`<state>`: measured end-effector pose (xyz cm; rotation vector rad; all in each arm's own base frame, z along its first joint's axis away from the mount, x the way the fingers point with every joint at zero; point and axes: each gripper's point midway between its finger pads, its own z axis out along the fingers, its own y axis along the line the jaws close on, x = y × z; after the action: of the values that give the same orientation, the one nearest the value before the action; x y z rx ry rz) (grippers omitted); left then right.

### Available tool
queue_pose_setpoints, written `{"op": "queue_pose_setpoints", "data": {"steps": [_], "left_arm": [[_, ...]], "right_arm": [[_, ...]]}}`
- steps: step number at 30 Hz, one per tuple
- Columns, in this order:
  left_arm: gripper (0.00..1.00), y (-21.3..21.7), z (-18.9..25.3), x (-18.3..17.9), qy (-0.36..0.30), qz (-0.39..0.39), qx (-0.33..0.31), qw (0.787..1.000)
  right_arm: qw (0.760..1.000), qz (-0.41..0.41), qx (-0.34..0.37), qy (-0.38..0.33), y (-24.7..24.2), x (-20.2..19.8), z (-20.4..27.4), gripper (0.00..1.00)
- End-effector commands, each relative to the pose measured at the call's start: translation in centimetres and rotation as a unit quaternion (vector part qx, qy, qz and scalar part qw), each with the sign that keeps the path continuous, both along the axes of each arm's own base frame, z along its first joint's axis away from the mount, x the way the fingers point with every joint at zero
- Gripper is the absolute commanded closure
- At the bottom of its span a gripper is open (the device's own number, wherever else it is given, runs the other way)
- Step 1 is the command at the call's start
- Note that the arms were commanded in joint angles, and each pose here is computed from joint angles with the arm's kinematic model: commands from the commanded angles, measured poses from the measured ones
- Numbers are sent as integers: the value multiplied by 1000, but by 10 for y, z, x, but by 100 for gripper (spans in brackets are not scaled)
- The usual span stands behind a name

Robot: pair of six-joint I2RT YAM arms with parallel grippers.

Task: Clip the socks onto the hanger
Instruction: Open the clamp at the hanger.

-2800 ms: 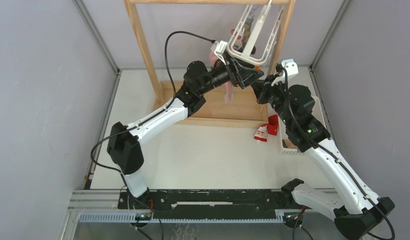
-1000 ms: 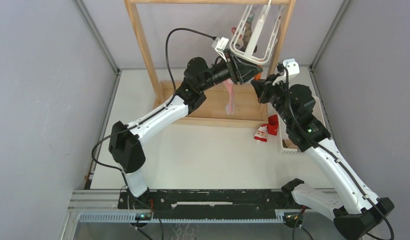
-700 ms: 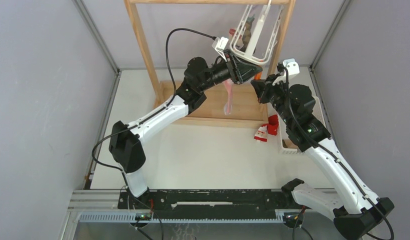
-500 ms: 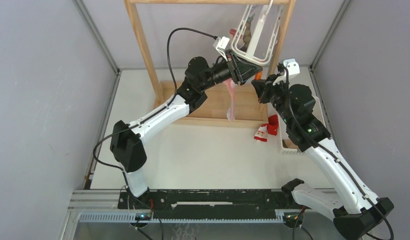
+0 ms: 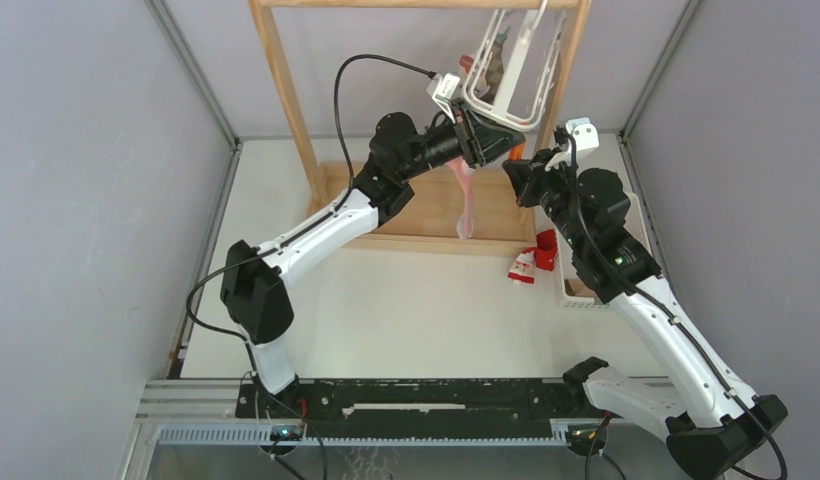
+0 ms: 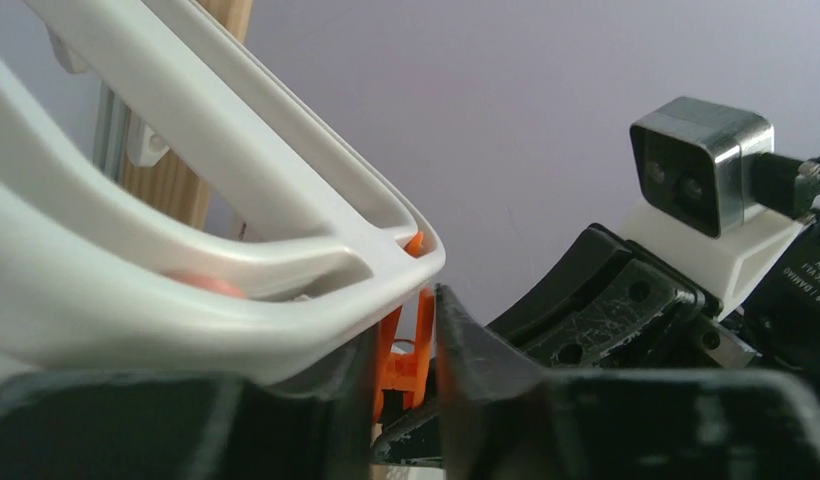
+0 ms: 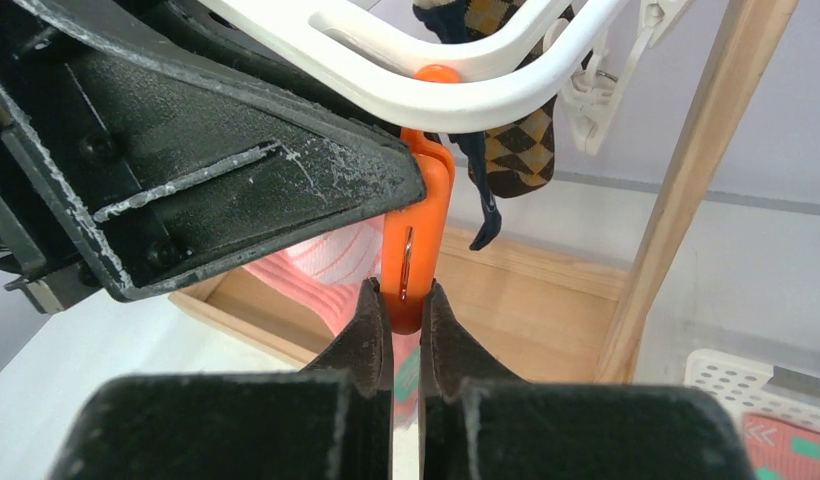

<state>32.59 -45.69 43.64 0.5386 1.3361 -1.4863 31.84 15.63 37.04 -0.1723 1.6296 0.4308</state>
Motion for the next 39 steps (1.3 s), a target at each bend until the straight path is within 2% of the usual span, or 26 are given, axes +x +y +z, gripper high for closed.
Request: {"op": "queue_pose_setpoints", "data": {"steps": [1,3,6,12,28,36,39], "left_arm": [[65,-3,30,-20,-37,-31,-17,999],[56,-6,31,-23,-37,-41,-13,998],[53,-9,31,-23,-39,-39,-11,998],[59,-9,32,-20,-40,-31,-10,999],[59,-19,13,-20,-31,-30,16,999],[71,-22,5,-18,-22,-32,21,999],[81,-23,1,-19,-19,-35,25,999]], "right_arm": [[999,33,9,-3,13,-5,4,100],[999,34,9,-1,14,-5,3,100],[999,33,8,0,13,-5,2,100],[999,33,7,0,12,-6,3,100],[999,31,8,-1,11,-7,4,100],[1000,28,7,-1,10,-7,4,100],[1000,28,7,-1,10,-7,4,100]]}}
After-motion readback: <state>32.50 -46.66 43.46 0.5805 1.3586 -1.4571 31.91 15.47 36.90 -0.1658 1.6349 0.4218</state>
